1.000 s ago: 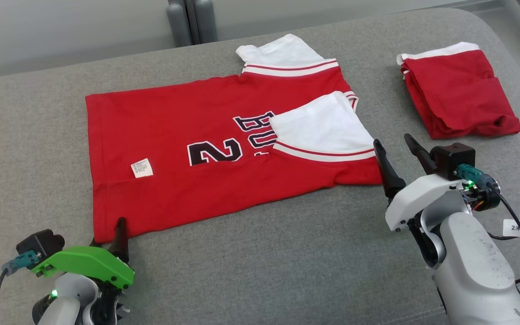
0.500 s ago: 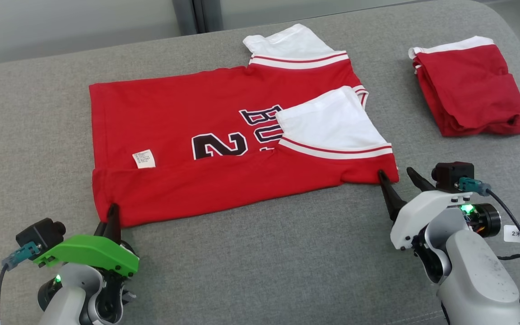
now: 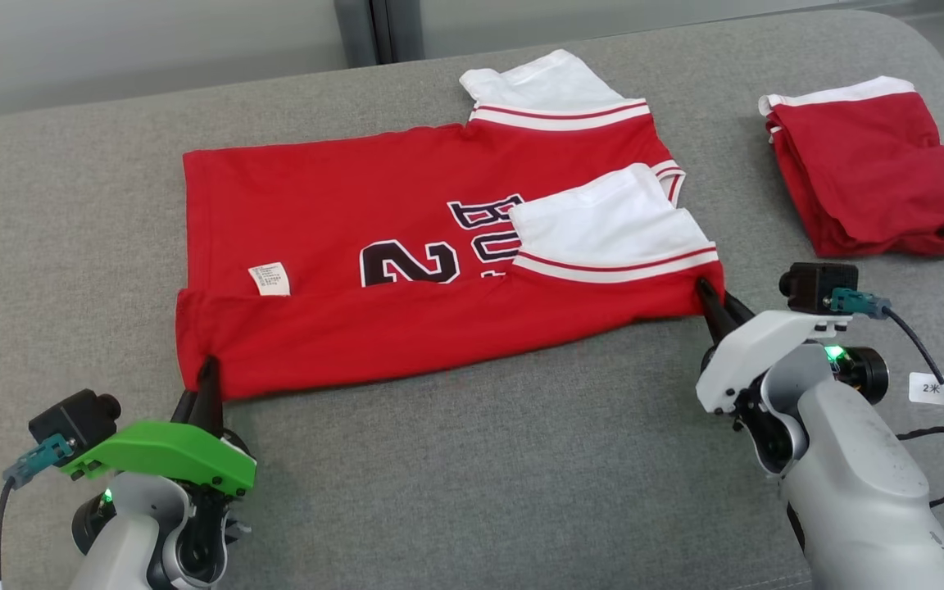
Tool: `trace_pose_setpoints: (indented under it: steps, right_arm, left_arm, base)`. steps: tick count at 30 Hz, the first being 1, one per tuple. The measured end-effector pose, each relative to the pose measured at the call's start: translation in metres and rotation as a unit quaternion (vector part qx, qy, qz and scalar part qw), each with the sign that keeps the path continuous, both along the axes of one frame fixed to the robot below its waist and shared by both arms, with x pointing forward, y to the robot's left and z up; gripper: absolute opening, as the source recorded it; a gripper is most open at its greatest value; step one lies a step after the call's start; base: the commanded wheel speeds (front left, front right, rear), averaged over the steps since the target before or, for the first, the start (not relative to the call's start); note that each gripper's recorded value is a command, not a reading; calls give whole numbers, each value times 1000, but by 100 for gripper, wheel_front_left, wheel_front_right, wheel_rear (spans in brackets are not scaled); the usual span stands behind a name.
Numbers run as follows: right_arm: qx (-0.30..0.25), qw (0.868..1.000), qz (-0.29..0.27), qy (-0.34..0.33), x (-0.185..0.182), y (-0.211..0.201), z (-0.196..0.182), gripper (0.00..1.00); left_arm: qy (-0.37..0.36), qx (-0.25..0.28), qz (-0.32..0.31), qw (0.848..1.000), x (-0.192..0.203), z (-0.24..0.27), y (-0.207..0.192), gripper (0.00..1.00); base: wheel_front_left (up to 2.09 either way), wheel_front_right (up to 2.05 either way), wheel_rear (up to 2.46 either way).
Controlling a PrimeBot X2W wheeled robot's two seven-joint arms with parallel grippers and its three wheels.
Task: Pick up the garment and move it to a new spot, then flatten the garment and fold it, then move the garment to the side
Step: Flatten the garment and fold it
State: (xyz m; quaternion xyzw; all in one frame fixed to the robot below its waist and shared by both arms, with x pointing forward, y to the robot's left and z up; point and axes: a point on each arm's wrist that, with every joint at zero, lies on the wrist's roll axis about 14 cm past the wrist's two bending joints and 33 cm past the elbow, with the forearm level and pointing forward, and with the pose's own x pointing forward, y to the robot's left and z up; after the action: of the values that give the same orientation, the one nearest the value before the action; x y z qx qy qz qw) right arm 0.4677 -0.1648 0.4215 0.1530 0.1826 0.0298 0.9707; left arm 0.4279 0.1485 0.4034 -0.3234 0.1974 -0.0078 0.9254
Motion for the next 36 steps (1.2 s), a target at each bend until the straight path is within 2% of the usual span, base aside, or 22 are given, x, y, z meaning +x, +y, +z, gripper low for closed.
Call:
trace_pose_setpoints:
  steps: [9, 14, 19, 26, 27, 28, 29, 30, 36]
  right_arm:
    - [3, 999, 1, -49, -2, -1, 37, 0]
    - [1, 999, -13, -47, -30, -16, 39, 0]
    - [-15, 999, -30, -14, -77, -32, 22, 0]
    - [1, 999, -45, 28, -120, -37, 1, 0]
    - [6, 998, -47, 29, -123, -38, 0, 9]
    - [13, 998, -50, 30, -124, -38, -1, 36]
    - [17, 998, -50, 32, -126, -37, -3, 66]
    - [18, 998, -51, 33, -127, -37, -5, 100]
    - [19, 997, -68, 29, -131, -45, -8, 100]
  left_arm:
    - [-50, -4, -16, 999, -6, 36, -8, 0]
    - [-40, -2, -24, 999, -34, 38, -8, 0]
    - [-1, -8, -29, 1000, -72, 25, -11, 0]
    - [53, -4, -18, 998, -104, 0, -8, 0]
    - [57, -5, -17, 998, -105, -2, -8, 5]
    - [59, -4, -17, 998, -106, -3, -8, 34]
    - [63, -3, -17, 998, -107, -6, -7, 69]
    - [71, -1, -17, 997, -109, -9, -7, 100]
    - [77, 19, -18, 997, -112, -15, -2, 100]
  base:
    - [0, 0, 0]
    - [0, 0, 0]
    - [0, 0, 0]
    - [0, 0, 0]
    - [0, 0, 0]
    - [0, 0, 0]
    - [0, 0, 0]
    - [0, 0, 0]
    - [0, 0, 0]
